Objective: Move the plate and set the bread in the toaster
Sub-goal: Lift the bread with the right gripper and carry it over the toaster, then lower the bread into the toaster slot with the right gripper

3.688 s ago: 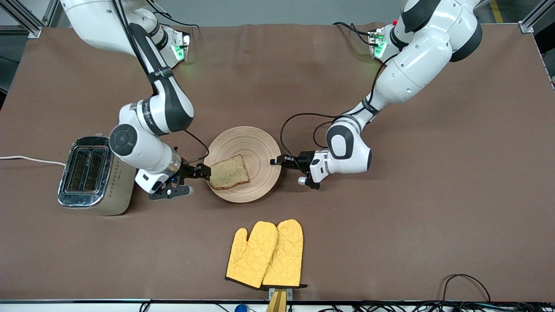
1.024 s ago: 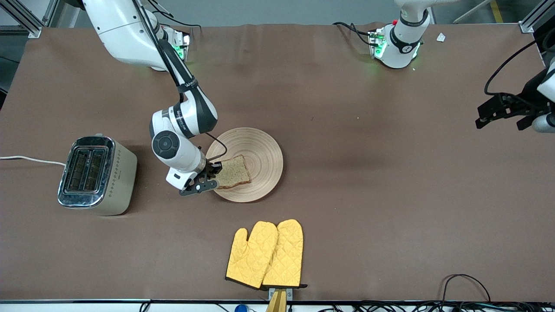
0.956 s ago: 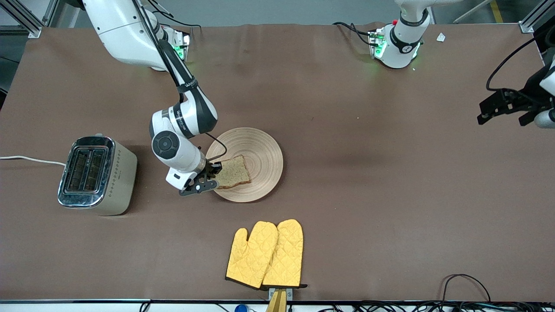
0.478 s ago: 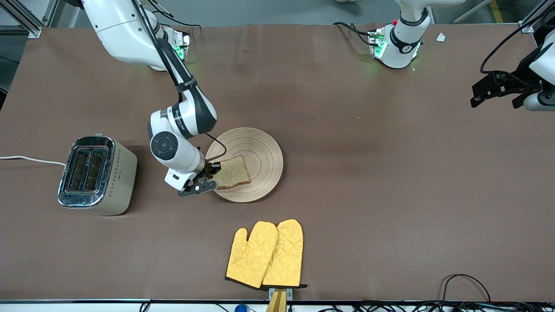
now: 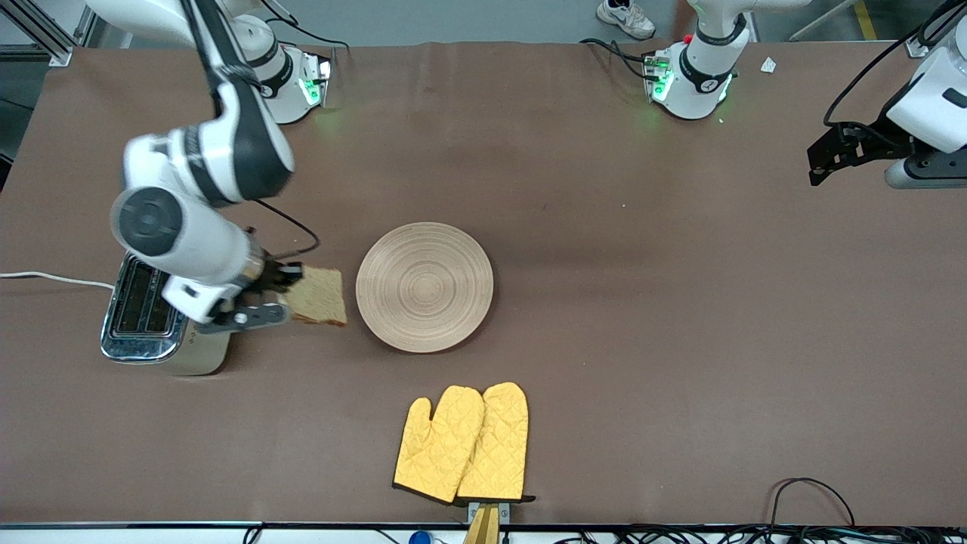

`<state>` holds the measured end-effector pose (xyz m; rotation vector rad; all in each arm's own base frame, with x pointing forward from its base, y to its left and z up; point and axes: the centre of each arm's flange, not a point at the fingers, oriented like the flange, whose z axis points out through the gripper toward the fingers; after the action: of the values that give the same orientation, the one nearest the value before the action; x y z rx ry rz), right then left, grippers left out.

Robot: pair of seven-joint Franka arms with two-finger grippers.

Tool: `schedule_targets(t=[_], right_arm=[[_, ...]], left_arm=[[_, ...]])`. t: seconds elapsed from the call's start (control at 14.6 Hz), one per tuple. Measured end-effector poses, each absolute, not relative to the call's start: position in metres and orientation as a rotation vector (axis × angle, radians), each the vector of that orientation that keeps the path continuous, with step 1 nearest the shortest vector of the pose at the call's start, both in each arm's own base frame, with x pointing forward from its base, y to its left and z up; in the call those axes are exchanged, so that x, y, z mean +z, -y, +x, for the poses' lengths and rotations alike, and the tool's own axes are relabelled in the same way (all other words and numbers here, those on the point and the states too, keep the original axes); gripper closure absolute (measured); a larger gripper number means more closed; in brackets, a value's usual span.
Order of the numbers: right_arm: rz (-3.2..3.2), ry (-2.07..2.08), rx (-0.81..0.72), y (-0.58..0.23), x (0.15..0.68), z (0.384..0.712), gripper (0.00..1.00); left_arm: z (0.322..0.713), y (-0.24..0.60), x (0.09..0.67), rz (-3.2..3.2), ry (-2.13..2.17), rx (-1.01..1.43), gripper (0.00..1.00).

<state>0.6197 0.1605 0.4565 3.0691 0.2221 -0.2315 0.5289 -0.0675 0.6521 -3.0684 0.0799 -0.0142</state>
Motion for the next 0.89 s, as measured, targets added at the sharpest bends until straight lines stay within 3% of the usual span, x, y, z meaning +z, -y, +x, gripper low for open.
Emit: schedule_targets(t=[0.27, 0.61, 0.89], right_arm=[[2.882, -0.094, -0.206, -0.092, 0.506, 0.623, 0.98], [2.815, 0.097, -0.188, -0.017, 0.518, 0.627, 0.98], [2.789, 0.13, -0.197, -0.001, 0.516, 0.627, 0.98]], left_arm=[[0.531, 0.053, 0.648, -3.083, -0.041, -0.008, 0.0], [0.533, 0.04, 0.646, -3.094, -0.014, -0.008, 0.0], [0.533, 0.04, 0.646, -3.094, -0.015, -0.01, 0.0]])
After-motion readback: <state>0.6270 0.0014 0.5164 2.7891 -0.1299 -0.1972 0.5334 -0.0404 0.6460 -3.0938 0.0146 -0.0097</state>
